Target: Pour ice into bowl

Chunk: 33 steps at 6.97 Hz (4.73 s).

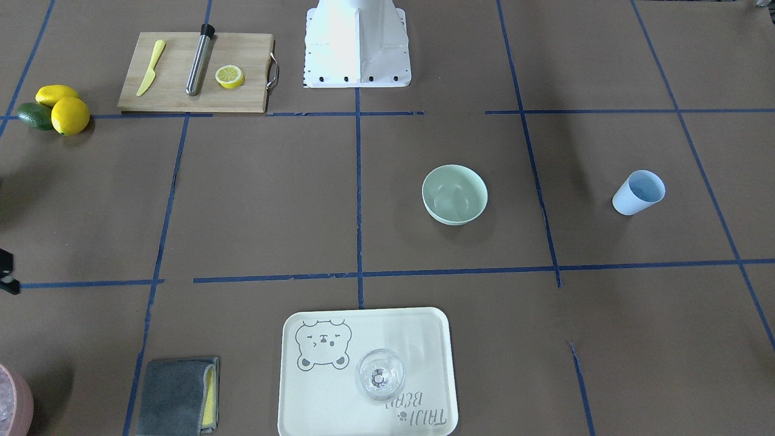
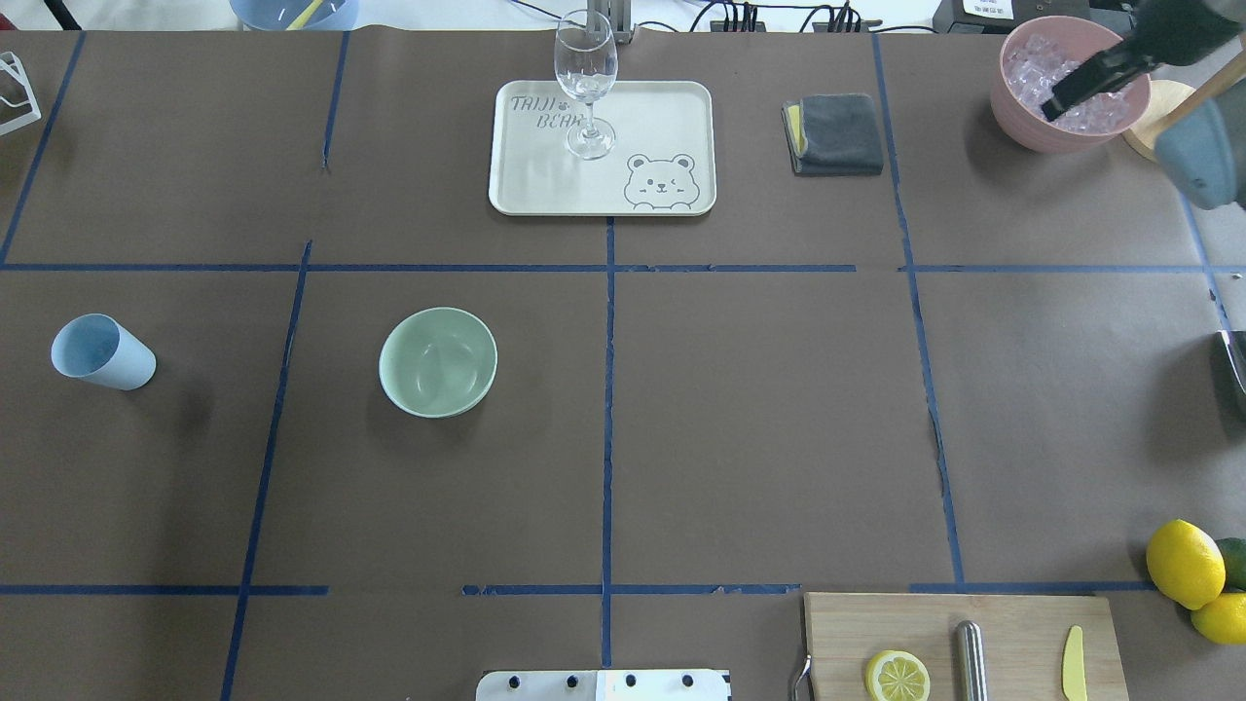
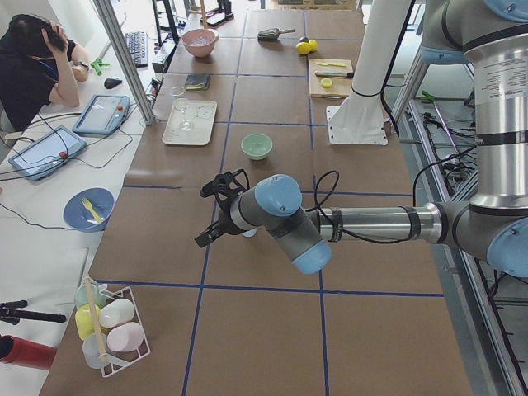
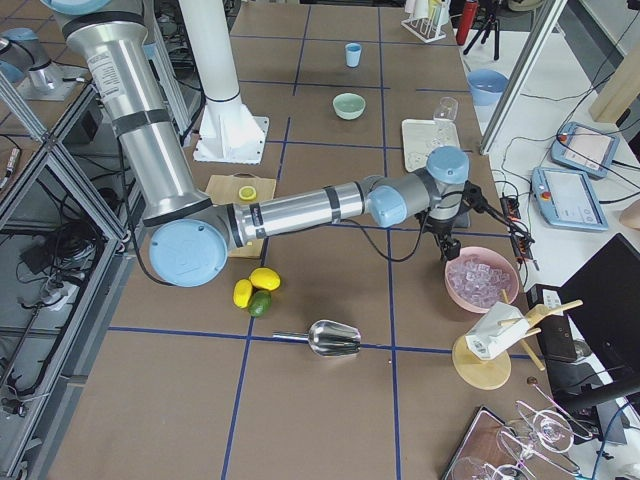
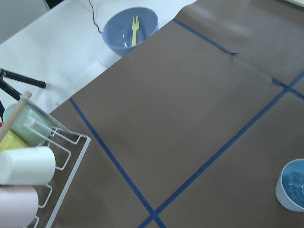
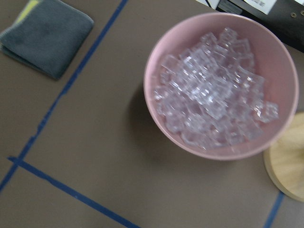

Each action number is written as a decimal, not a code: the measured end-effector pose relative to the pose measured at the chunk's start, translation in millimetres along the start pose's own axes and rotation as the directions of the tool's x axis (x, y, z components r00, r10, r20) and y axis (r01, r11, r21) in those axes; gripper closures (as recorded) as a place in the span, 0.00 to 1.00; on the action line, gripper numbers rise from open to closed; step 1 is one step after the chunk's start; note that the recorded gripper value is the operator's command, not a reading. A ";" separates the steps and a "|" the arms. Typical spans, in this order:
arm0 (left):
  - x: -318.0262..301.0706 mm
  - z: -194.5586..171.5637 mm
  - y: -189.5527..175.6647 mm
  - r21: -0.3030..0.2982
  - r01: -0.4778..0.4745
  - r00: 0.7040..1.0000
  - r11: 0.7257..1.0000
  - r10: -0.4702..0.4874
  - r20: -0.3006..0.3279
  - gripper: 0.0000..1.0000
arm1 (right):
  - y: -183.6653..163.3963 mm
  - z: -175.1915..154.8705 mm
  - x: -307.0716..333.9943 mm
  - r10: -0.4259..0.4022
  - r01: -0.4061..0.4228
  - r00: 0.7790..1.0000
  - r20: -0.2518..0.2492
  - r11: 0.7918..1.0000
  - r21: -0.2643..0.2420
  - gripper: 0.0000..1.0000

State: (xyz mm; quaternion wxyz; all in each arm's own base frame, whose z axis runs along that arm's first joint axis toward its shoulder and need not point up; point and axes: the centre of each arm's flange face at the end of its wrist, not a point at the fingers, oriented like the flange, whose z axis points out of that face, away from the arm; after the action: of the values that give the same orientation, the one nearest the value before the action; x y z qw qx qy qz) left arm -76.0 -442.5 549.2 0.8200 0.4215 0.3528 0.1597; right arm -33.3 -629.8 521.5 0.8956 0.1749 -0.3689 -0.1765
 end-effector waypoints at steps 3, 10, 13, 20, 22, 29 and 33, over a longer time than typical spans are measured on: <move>41.0 35.1 -29.2 0.098 0.159 0.987 0.982 -0.158 -0.018 0.00 | 95.8 -15.0 43.2 0.071 -0.071 0.997 -0.001 0.997 -0.005 0.00; 204.4 111.0 51.6 0.305 0.376 0.903 0.875 -0.419 0.090 0.00 | 137.6 -14.0 39.5 0.104 -0.104 0.995 0.000 0.994 -0.019 0.00; 264.4 143.6 103.7 0.374 0.397 0.864 0.838 -0.479 0.156 0.00 | 138.9 -13.1 40.5 0.106 -0.106 0.994 -0.002 0.994 -0.021 0.00; 296.2 188.0 160.1 0.425 0.320 0.864 0.847 -0.445 0.237 0.00 | 138.6 -12.4 41.7 0.108 -0.108 0.994 -0.007 0.994 -0.023 0.00; 302.1 205.2 163.1 0.436 0.314 0.861 0.843 -0.446 0.243 0.00 | 137.9 -12.7 41.6 0.108 -0.108 0.994 -0.007 0.994 -0.022 0.00; 286.4 235.1 174.4 0.460 0.341 0.827 0.820 -0.494 0.269 0.00 | 135.5 -13.7 41.1 0.104 -0.104 0.995 -0.009 0.994 -0.019 0.00; 289.3 253.8 163.4 0.488 0.369 0.806 0.791 -0.534 0.255 0.00 | 133.3 -14.6 40.9 0.101 -0.101 0.995 -0.011 0.995 -0.017 0.00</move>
State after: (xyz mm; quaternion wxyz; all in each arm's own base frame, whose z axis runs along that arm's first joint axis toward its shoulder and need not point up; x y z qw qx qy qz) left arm 313.4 -330.5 652.6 0.7771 0.5097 0.3046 -0.2087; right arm 29.3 -528.5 595.4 0.9067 0.1490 -0.3713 -0.1332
